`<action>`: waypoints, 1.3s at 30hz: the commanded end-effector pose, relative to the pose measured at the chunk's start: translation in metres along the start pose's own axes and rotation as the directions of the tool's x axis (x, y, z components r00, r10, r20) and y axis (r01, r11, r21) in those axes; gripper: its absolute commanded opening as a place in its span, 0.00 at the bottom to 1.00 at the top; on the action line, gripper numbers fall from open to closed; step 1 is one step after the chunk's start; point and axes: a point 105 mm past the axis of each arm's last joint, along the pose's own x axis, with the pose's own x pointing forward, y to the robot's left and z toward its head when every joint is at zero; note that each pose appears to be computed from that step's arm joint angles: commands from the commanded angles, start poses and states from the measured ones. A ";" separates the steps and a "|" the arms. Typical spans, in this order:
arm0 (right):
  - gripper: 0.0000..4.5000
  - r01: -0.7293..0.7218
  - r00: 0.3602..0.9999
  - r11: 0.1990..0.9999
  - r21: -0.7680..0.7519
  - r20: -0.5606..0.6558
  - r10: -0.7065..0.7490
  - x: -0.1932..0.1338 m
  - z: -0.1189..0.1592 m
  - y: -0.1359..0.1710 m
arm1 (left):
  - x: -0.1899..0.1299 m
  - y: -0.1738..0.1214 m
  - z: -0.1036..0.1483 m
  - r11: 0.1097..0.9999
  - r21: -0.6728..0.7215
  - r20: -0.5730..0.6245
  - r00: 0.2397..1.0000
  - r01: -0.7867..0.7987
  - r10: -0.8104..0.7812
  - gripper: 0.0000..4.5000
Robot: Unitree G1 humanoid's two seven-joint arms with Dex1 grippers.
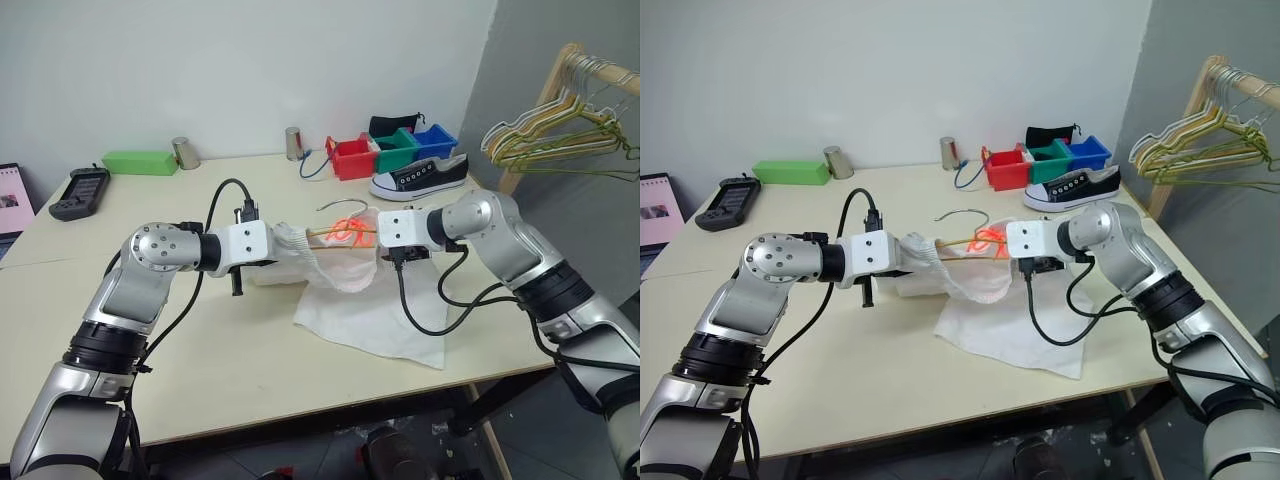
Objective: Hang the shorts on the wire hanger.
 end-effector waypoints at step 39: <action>0.00 0.160 0.987 0.891 0.425 -0.062 -0.148 -0.030 -0.048 0.031 | -0.066 0.063 0.085 0.989 -0.081 0.311 0.939 -0.126 0.146 1.00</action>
